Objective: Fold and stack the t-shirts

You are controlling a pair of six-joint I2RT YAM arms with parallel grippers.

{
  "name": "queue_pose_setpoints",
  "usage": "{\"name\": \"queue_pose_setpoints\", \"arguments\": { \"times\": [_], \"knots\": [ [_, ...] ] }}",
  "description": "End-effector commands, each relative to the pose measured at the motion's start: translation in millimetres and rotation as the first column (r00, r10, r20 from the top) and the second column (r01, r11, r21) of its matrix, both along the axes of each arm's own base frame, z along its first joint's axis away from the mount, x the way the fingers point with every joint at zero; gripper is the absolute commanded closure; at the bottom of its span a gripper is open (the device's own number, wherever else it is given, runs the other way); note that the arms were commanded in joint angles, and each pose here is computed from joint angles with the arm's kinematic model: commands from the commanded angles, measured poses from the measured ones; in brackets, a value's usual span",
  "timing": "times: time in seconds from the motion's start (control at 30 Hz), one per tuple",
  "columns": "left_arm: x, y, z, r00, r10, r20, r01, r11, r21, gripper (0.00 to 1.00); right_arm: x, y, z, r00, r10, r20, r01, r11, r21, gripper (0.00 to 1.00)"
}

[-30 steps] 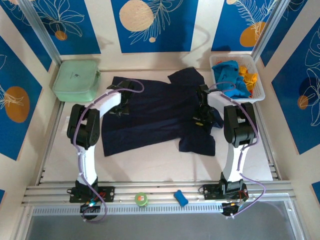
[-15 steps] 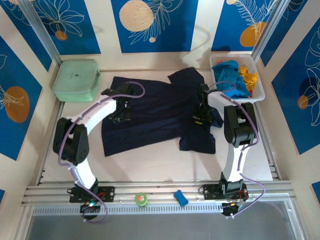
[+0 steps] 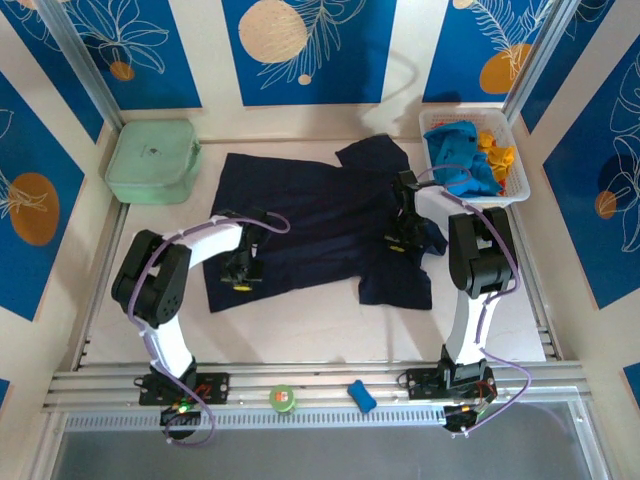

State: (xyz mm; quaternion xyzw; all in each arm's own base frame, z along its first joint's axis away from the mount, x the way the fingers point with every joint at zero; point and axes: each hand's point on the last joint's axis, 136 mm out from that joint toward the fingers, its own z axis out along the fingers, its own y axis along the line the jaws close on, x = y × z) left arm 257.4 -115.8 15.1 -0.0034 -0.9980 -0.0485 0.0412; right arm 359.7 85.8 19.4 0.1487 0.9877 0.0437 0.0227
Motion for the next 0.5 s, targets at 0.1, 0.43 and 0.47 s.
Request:
{"name": "queue_pose_setpoints", "arguments": {
  "times": [0.1, 0.43, 0.47],
  "knots": [
    [38.3, 23.0, -16.4, 0.998, 0.043, 0.049, -0.049, 0.991, 0.125, 1.00, -11.9, 2.1, 7.3, 1.000, -0.007, -0.007, 0.007, 1.000, 0.022, 1.00],
    [121.4, 41.1, 0.6, 0.991, -0.064, 0.114, 0.032, 0.964, 0.262, 1.00, -20.5, -1.6, 5.6, 1.000, -0.021, -0.009, 0.021, 0.999, 0.033, 1.00],
    [125.1, 40.6, 1.6, 0.990, -0.069, 0.119, 0.035, 0.963, 0.266, 1.00, -20.4, -1.5, 4.5, 1.000, -0.021, -0.009, 0.022, 0.999, 0.033, 1.00]
  ]
}}
